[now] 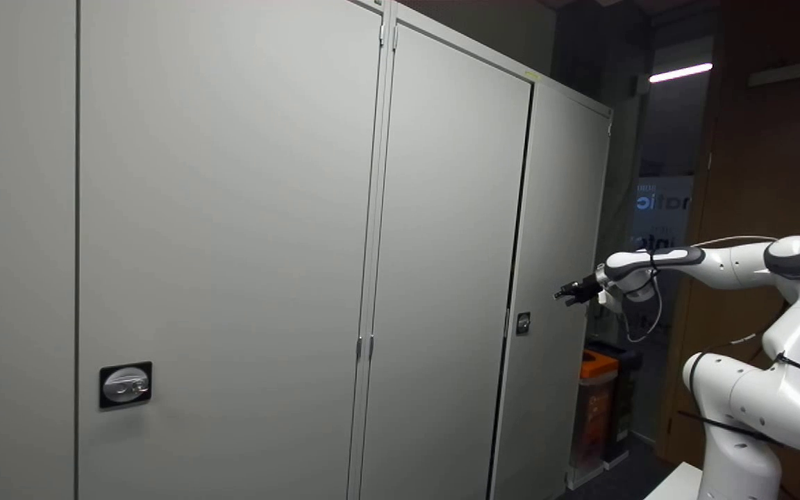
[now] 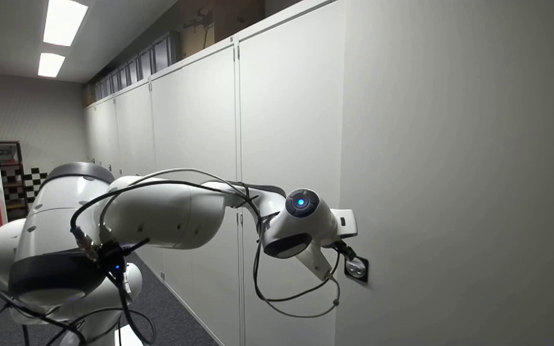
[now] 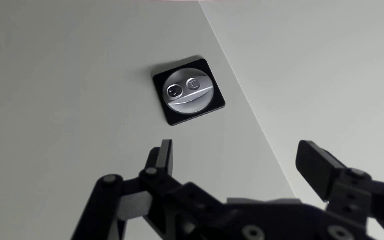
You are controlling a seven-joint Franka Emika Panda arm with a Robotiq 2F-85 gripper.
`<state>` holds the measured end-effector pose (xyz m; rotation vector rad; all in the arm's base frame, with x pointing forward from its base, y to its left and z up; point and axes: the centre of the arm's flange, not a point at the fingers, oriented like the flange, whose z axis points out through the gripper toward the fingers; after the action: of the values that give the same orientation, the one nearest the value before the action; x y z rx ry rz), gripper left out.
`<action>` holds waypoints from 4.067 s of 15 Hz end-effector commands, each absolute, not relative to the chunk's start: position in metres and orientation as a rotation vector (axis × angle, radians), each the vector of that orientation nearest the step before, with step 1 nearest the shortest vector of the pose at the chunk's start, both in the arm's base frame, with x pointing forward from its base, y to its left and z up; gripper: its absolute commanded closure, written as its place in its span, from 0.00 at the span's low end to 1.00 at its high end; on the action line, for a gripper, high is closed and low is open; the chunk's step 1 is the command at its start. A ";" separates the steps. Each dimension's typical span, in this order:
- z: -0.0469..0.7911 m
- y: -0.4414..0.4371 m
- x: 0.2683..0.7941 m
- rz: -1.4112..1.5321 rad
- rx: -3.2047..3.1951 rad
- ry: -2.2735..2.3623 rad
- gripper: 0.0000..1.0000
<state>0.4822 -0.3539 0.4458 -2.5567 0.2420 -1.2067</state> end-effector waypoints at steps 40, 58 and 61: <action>0.372 -0.333 0.479 -1.228 -1.870 0.564 0.00; 0.371 -0.333 0.481 -1.230 -1.853 0.586 0.00; 0.362 -0.331 0.481 -1.226 -1.845 0.628 0.00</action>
<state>0.4785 -0.3350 0.3649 -1.8711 0.5778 -1.2182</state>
